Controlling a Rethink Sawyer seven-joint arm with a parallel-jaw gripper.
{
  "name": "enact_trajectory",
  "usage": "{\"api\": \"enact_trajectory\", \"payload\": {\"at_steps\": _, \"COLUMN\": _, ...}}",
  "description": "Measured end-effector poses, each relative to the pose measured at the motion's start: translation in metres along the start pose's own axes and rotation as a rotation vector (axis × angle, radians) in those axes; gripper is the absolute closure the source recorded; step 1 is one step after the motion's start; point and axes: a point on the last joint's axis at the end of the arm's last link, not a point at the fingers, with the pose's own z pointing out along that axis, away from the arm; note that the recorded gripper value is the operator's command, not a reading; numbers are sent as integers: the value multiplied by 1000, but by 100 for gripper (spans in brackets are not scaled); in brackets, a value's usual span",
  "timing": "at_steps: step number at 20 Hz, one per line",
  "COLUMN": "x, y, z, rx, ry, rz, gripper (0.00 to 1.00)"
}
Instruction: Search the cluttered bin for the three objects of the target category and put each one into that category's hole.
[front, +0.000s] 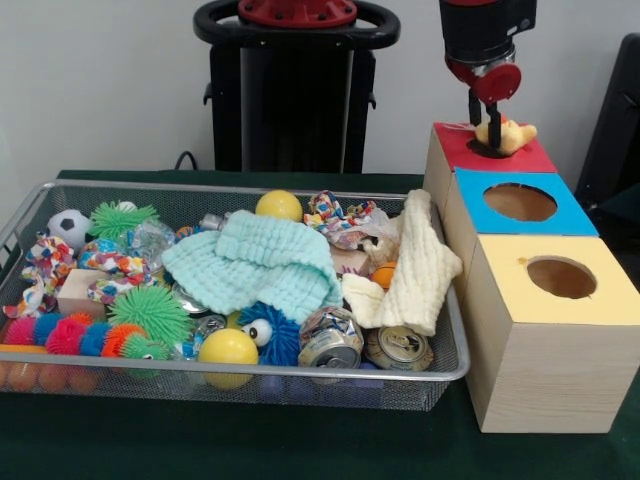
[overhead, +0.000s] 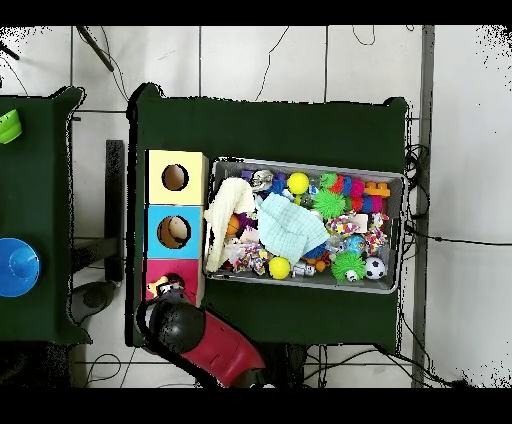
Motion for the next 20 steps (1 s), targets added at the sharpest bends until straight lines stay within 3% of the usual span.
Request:
{"api": "enact_trajectory", "payload": {"at_steps": 7, "x": -1, "y": 0, "z": 0, "rx": 0, "ry": -1, "rz": 1, "gripper": 0}}
{"api": "enact_trajectory", "payload": {"at_steps": 8, "x": -1, "y": 0, "z": 0, "rx": 0, "ry": -3, "rz": 2, "gripper": 100}}
{"api": "enact_trajectory", "payload": {"at_steps": 20, "x": -2, "y": -3, "z": -4, "rx": 10, "ry": 2, "rz": 9, "gripper": 100}}
